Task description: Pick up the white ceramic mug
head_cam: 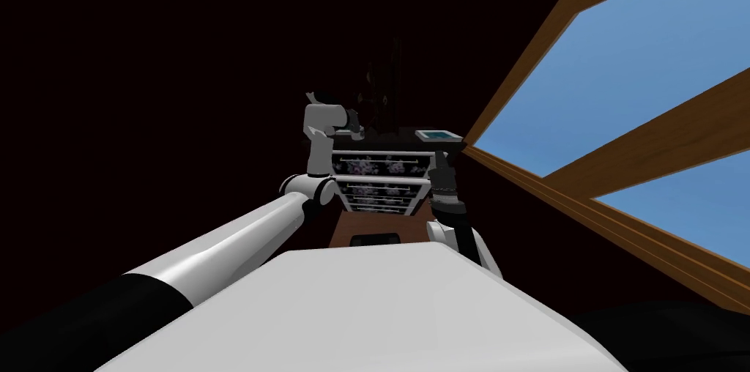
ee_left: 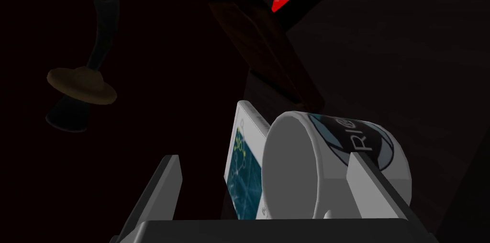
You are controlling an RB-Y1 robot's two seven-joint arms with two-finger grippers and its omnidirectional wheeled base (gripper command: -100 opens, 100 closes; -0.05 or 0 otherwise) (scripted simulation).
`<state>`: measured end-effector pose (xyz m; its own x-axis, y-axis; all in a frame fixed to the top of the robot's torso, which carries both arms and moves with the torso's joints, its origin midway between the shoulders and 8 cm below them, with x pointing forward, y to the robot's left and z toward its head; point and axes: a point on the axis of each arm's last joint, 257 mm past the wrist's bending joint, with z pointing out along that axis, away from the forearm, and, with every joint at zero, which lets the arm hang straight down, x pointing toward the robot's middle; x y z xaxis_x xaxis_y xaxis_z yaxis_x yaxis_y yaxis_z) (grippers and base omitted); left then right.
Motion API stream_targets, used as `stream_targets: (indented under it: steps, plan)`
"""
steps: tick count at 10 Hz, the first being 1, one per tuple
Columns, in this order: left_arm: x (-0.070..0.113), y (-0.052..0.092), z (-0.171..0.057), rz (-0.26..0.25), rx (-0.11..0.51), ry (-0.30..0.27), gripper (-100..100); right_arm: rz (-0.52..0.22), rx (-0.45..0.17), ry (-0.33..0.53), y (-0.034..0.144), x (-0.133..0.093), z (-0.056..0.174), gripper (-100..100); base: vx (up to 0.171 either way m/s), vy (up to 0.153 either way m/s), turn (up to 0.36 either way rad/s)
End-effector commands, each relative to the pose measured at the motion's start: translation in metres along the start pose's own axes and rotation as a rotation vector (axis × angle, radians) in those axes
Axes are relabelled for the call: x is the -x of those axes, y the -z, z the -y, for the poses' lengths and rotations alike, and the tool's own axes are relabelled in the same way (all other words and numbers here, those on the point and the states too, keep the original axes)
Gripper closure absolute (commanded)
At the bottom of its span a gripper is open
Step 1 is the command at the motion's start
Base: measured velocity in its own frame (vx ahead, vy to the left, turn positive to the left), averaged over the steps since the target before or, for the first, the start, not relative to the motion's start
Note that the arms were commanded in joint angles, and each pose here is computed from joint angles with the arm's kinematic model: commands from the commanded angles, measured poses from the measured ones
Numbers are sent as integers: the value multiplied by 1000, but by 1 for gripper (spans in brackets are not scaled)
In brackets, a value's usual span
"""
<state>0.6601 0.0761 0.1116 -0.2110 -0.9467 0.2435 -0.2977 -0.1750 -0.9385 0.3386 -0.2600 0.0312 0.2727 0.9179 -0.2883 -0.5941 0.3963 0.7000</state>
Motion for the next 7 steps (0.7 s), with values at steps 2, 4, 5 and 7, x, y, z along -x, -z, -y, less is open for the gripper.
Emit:
stream_targets:
  steps: [2, 4, 5, 7]
  plan:
    - [8, -16, -16, 16, 42, 9, -100, 0, 0, 0, 0, 0, 0, 0, -1, 5, 2]
    - [14, -23, -29, 29, 76, 15, -100, 0, 0, 0, 0, 0, 0, 0, 8, -2, 0]
    - [0, -26, -6, 17, 27, -1, -100, 0, 0, 0, 0, 0, 0, 0, -71, 41, 3]
    - [0, -37, -7, 17, 23, 3, -100, 0, 0, 0, 0, 0, 0, 0, -78, 37, -8]
